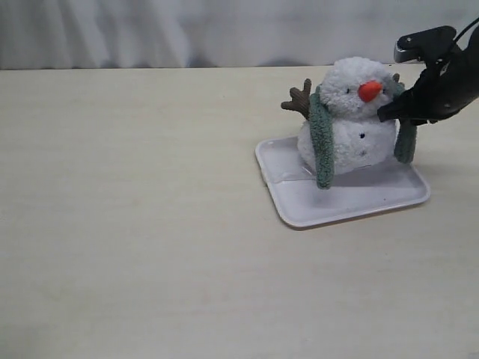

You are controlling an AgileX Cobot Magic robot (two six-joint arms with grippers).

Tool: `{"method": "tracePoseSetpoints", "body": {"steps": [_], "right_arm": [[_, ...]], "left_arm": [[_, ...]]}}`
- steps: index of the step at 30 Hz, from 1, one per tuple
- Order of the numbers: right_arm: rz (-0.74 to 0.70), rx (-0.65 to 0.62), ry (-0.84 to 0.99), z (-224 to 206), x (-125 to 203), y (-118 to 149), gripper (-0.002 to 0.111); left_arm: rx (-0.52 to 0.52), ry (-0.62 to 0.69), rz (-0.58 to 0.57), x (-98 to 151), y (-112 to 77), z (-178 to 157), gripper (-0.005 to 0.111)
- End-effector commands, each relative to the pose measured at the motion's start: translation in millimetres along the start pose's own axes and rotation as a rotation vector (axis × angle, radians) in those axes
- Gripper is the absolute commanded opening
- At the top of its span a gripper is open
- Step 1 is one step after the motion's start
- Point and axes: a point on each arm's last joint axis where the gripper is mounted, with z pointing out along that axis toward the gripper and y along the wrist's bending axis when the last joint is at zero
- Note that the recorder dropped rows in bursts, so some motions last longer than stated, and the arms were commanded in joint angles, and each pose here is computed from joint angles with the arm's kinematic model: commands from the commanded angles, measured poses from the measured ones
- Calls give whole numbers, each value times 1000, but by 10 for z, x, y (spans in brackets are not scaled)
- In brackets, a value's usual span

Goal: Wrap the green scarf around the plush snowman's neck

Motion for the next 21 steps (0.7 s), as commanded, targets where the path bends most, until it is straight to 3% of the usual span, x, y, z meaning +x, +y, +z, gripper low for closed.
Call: {"method": "tracePoseSetpoints", "body": {"steps": [1, 6, 15, 21], "right_arm": [[-2, -20, -1, 4, 9, 18, 4], [61, -66, 52, -160, -33, 30, 4], [99, -320, 280, -570, -93, 184, 4], [191, -344, 340, -482, -49, 226, 4]], "left_arm": [[-4, -7, -6, 0, 2, 1, 0], [-4, -7, -6, 0, 2, 1, 0], [-4, -7, -6, 0, 2, 1, 0], [-4, -7, -6, 0, 2, 1, 0]]}}
